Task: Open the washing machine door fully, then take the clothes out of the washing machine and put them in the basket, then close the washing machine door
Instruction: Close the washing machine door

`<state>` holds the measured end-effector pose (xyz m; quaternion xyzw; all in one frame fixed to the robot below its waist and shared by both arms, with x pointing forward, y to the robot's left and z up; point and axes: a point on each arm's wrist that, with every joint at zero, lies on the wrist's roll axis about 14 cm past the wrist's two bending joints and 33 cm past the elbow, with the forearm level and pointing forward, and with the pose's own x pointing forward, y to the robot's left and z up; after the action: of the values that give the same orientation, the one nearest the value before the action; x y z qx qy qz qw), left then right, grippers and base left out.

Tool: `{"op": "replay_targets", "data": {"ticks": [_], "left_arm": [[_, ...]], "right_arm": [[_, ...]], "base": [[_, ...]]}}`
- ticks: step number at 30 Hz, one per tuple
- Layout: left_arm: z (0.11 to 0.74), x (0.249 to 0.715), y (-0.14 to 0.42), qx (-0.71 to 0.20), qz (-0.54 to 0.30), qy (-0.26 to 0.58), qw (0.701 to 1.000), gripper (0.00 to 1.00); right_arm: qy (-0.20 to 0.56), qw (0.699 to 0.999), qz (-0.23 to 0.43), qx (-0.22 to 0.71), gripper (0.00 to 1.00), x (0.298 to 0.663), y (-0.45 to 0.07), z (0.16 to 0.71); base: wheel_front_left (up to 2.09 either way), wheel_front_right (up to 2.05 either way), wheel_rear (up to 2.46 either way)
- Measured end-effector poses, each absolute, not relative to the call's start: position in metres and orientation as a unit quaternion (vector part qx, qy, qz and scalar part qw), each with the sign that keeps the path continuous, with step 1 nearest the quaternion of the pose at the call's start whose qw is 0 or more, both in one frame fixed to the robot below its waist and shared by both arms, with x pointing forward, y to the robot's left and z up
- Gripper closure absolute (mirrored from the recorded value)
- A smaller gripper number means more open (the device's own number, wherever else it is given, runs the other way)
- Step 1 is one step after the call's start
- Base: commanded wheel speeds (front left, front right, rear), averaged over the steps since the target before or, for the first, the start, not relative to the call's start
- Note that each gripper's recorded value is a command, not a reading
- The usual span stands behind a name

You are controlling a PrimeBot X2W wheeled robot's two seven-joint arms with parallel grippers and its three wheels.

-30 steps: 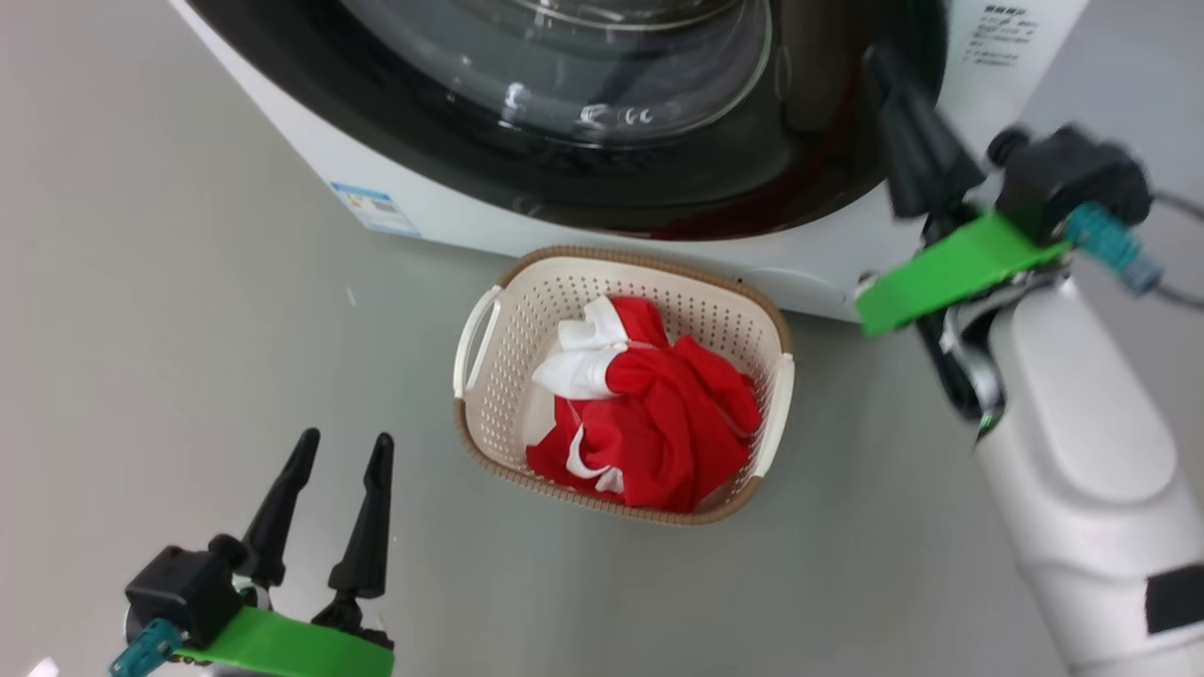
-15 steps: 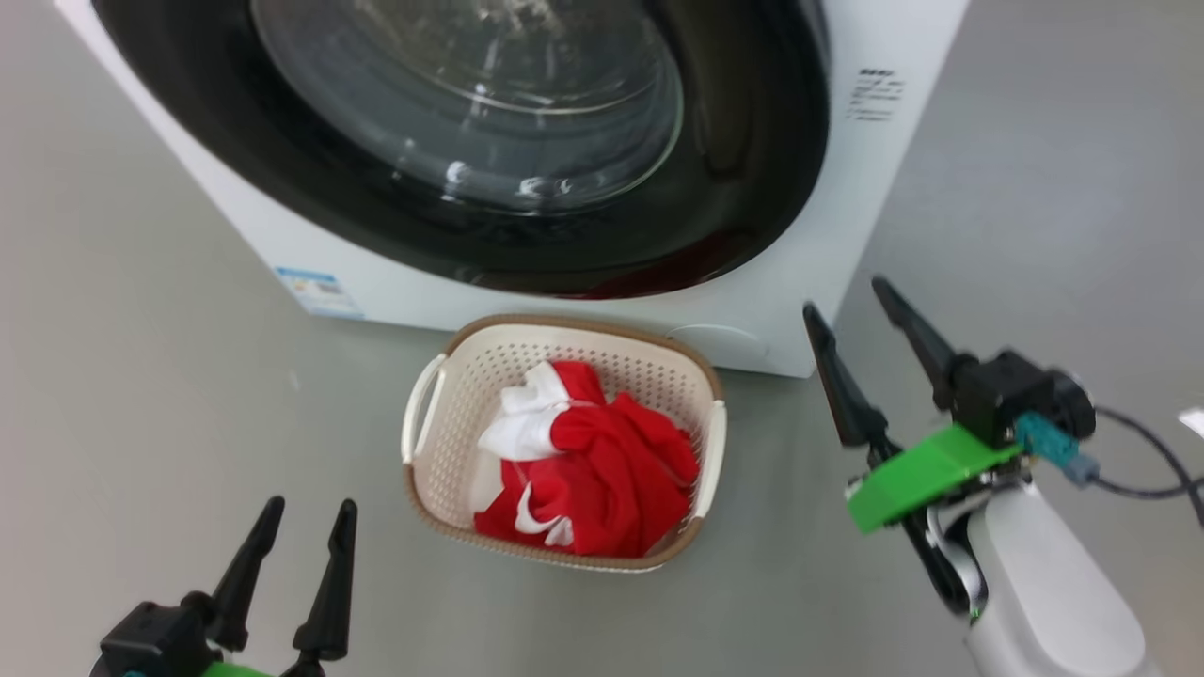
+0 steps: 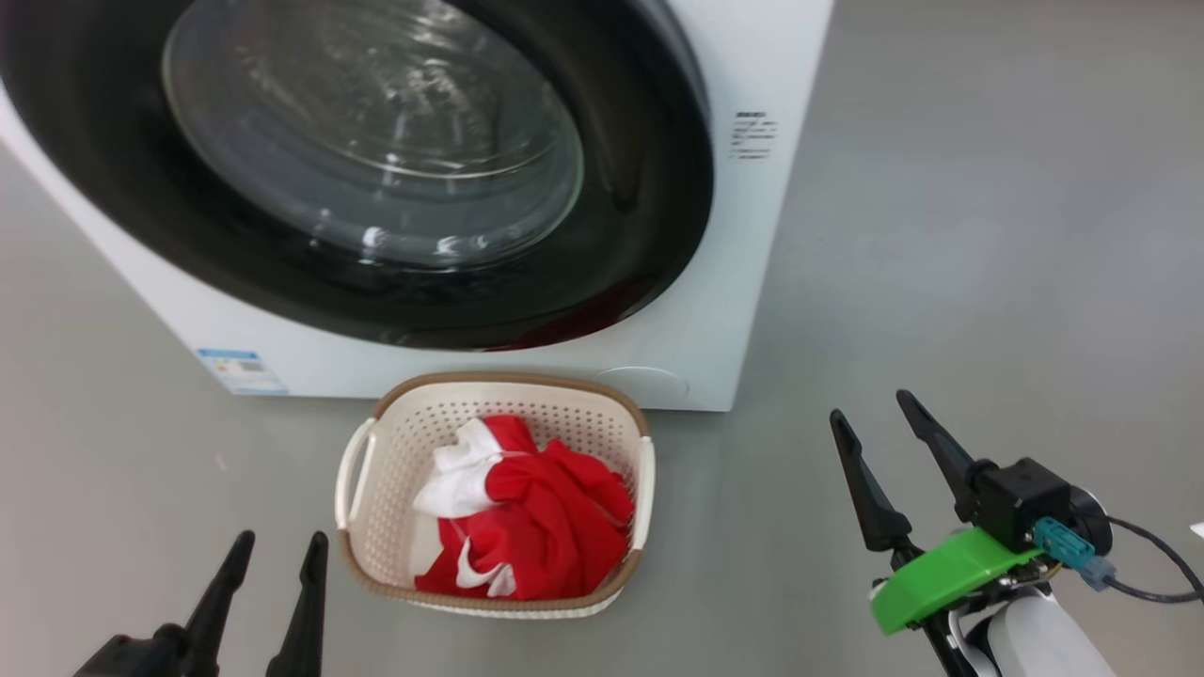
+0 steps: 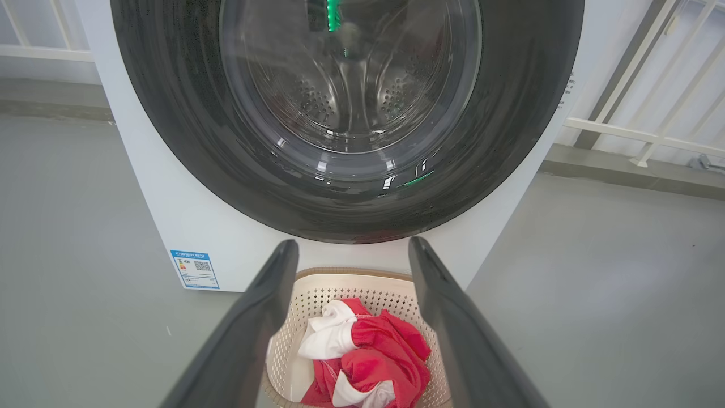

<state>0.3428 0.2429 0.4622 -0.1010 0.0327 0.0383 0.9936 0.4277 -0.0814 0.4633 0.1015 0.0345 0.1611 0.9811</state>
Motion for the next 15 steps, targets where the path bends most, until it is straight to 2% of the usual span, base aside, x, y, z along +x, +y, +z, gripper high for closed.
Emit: {"op": "replay_targets", "data": {"ticks": [15], "left_arm": [[0.469,0.346,0.229,-0.103,0.012,0.022,0.994,0.00]], "right_arm": [[0.033,0.991,0.085,0.101,0.00,0.382,-0.136,0.462]], "base": [[0.00,0.00,0.00]]}}
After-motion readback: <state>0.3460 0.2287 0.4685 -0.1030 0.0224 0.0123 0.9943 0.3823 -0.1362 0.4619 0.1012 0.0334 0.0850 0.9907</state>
